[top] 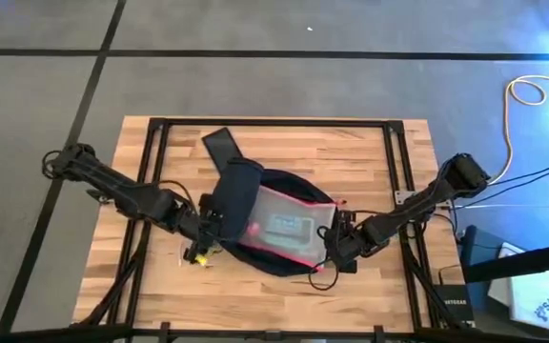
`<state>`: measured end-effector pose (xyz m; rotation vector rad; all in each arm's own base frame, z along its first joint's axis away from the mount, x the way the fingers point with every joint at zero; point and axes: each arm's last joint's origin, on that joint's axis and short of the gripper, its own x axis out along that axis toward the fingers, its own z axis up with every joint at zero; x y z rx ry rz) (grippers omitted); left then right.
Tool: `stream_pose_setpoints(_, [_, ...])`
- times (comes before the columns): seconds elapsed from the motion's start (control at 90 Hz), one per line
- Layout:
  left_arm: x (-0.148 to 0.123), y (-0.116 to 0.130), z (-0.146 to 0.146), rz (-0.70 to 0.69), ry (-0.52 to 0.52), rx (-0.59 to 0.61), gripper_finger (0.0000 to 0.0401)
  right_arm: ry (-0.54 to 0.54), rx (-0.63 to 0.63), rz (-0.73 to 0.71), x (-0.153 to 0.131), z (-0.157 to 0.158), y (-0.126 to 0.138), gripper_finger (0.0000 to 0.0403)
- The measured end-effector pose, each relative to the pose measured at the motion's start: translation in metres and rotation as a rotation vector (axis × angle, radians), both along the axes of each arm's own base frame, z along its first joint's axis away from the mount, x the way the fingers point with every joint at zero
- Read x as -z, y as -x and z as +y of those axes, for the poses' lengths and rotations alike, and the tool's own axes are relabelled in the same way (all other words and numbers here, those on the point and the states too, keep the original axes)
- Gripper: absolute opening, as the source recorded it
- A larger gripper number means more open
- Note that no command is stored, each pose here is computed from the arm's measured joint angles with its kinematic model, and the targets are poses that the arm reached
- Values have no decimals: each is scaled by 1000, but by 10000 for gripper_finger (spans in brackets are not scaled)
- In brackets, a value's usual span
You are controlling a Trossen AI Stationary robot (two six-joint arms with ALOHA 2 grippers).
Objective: Unpack backpack
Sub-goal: Put the transparent zip bag into the blue backpack
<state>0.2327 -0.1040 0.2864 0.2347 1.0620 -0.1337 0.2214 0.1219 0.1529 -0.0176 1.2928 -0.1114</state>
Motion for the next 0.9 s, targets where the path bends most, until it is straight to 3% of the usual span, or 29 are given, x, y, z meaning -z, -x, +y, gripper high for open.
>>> stream_pose_setpoints(0.211, [-35,-12,-8,-149,148,64,272,-42,14,-68,-2,0,-8,182])
stream_pose_setpoints(0.378, [-47,-44,-14,-418,200,213,272,-50,-2,-101,-3,-1,-13,181])
stream_pose_setpoints(0.533, [-13,-91,-20,-488,57,290,272,-44,-4,-103,-3,-2,-14,152])
stream_pose_setpoints(0.689, [40,-137,-14,-488,-117,206,272,-35,-13,-104,-3,-2,-14,93])
stream_pose_setpoints(0.767, [68,-155,-11,-483,-136,199,272,-24,-7,-110,-3,-3,-14,60])
stream_pose_setpoints(0.9, [90,-171,-12,-514,-89,222,272,-21,48,-125,-3,-3,-14,8])
